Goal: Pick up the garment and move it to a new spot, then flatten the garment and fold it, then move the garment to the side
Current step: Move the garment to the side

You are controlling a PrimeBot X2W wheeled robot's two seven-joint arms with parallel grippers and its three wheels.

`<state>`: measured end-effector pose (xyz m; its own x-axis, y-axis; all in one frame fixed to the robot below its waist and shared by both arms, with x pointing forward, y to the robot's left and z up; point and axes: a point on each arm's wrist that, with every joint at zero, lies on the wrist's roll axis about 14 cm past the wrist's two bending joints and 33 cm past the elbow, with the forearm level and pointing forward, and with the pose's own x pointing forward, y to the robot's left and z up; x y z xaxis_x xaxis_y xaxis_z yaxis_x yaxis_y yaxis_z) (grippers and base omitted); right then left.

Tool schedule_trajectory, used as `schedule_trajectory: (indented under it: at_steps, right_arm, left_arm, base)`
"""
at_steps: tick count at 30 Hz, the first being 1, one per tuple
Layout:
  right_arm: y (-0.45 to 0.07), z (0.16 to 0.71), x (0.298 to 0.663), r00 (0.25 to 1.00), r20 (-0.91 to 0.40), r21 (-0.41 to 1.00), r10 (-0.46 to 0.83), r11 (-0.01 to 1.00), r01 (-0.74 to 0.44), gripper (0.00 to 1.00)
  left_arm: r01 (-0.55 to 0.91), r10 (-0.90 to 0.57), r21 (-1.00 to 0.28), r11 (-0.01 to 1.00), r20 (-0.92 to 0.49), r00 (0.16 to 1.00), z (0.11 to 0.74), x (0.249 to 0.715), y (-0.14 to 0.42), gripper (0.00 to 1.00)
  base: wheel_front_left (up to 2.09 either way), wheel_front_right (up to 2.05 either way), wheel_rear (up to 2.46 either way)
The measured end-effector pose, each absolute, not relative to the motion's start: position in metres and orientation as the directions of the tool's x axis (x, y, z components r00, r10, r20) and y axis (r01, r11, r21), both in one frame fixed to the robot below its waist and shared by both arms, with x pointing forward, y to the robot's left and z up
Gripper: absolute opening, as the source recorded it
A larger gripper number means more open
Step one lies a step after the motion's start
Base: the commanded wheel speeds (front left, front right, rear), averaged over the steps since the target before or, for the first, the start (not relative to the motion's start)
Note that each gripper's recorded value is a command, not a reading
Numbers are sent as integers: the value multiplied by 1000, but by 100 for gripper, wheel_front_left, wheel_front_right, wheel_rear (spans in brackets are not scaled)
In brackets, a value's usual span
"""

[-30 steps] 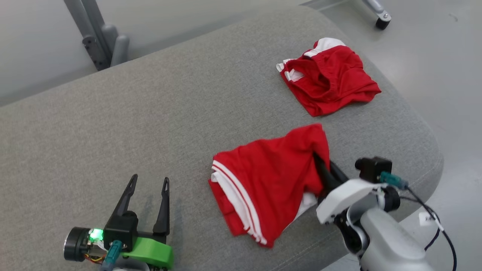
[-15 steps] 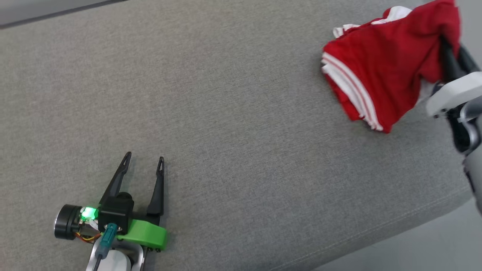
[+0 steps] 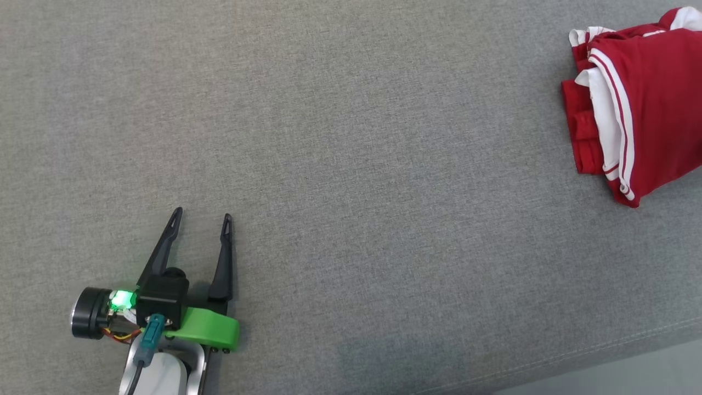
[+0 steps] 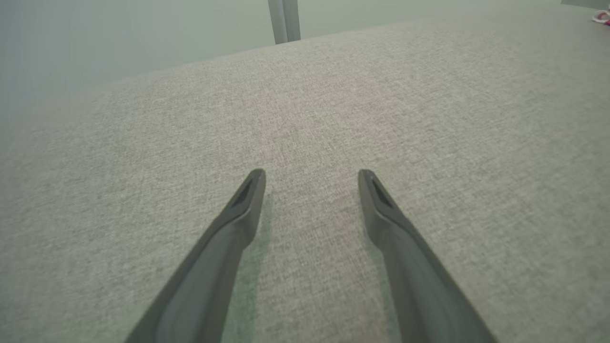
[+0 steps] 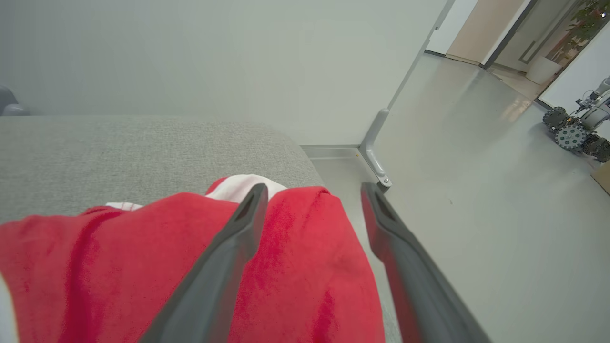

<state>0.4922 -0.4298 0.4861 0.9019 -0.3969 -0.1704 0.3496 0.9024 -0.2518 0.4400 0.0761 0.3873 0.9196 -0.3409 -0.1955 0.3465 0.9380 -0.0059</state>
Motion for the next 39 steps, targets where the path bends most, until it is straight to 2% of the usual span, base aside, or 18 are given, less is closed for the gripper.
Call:
schedule_trajectory:
  at_steps: [5, 9, 17, 28, 34, 39]
  right_arm:
    - [-367, 505, 524, 964, -63, -218, -257, 947, 238, 100]
    - [-311, 523, 524, 990, 33, -162, -136, 977, 140, 100]
    - [-246, 510, 478, 999, 43, -44, -14, 999, 16, 100]
    - [-205, 476, 406, 999, -40, 90, 13, 996, -9, 100]
    - [-191, 483, 386, 999, -16, 114, 34, 993, -32, 100]
    - [-186, 490, 376, 999, 5, 65, 50, 997, -51, 100]
  left_arm:
    - [296, -291, -2, 955, -184, 939, 395, 439, 90, 100]
    - [262, -259, -4, 965, -162, 952, 406, 437, 98, 100]
    - [212, -213, -21, 977, -116, 970, 431, 425, 108, 100]
    - [140, -141, -19, 990, -98, 985, 450, 382, 132, 100]
    - [94, -95, -15, 995, -76, 993, 460, 360, 149, 100]
    - [61, -61, -14, 998, -36, 997, 472, 351, 160, 100]
  base:
    - [0, 0, 0]
    - [0, 0, 0]
    - [0, 0, 0]
    - [0, 0, 0]
    - [0, 0, 0]
    - [0, 0, 0]
